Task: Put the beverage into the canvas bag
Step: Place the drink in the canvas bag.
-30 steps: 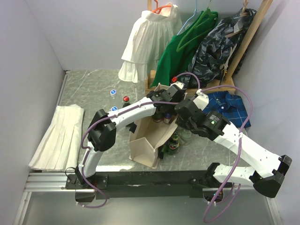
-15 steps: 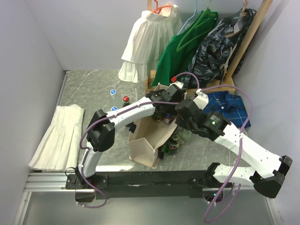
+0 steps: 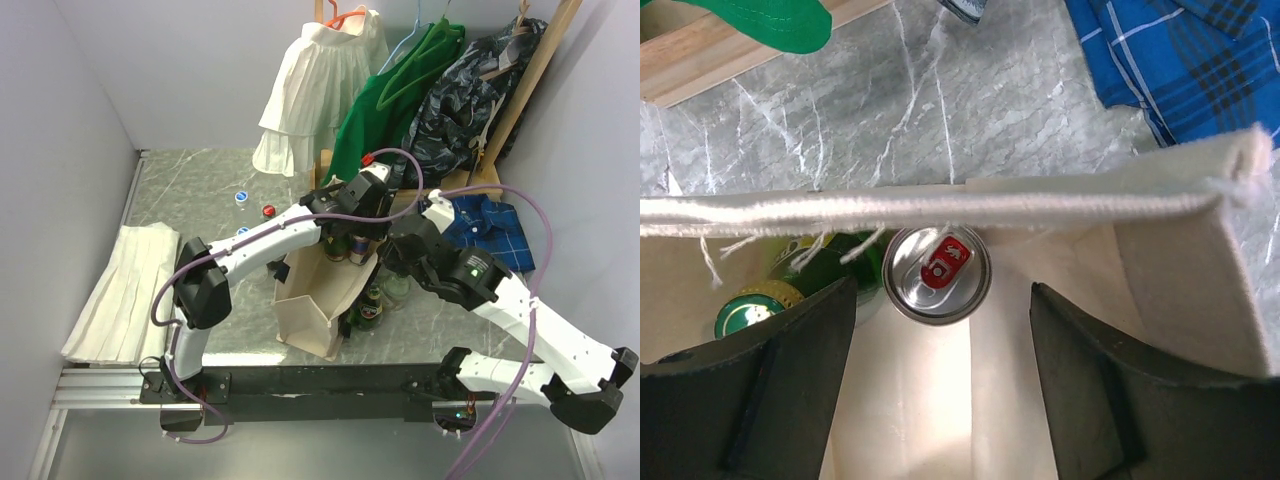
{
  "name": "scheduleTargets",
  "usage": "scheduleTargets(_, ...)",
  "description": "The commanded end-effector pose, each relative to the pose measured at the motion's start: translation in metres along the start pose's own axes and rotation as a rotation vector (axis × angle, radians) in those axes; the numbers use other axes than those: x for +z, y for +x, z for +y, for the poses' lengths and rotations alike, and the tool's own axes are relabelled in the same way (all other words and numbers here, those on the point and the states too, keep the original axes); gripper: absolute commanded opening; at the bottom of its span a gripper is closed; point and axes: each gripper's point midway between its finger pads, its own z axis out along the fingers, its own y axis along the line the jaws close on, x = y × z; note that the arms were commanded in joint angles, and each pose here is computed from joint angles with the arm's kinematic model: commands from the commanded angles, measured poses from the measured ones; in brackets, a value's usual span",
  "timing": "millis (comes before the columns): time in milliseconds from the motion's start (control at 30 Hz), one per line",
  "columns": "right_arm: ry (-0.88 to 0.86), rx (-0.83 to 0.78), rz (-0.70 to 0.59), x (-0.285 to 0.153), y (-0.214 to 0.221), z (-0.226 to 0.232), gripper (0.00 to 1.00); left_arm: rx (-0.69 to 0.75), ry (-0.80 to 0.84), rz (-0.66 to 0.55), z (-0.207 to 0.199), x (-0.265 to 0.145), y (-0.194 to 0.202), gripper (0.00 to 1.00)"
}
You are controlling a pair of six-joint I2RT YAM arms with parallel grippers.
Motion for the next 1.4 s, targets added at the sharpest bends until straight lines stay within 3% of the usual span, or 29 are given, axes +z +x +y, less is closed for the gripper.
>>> scheduleTargets(0,-0.053,0.034,-0.054,-0.012,-0.016,0.008,0.34,-0.033,0.057,-0.082,-0.011,-0.036,-0.03,0.76)
scheduleTargets(567,-0.059,0.041,-0.08,-0.023,-0.026,0.005,0.41,-0.023,0.07,-0.153,-0.003,-0.103,-0.049,0.79)
scheduleTargets(933,-0.041,0.028,-0.08,-0.022,-0.026,0.002,0.43,0.001,-0.024,-0.251,0.037,-0.158,-0.062,0.9)
scheduleTargets(1367,-0.054,0.021,-0.076,-0.02,-0.026,0.009,0.44,-0.087,-0.155,-0.253,0.105,-0.187,-0.051,0.93)
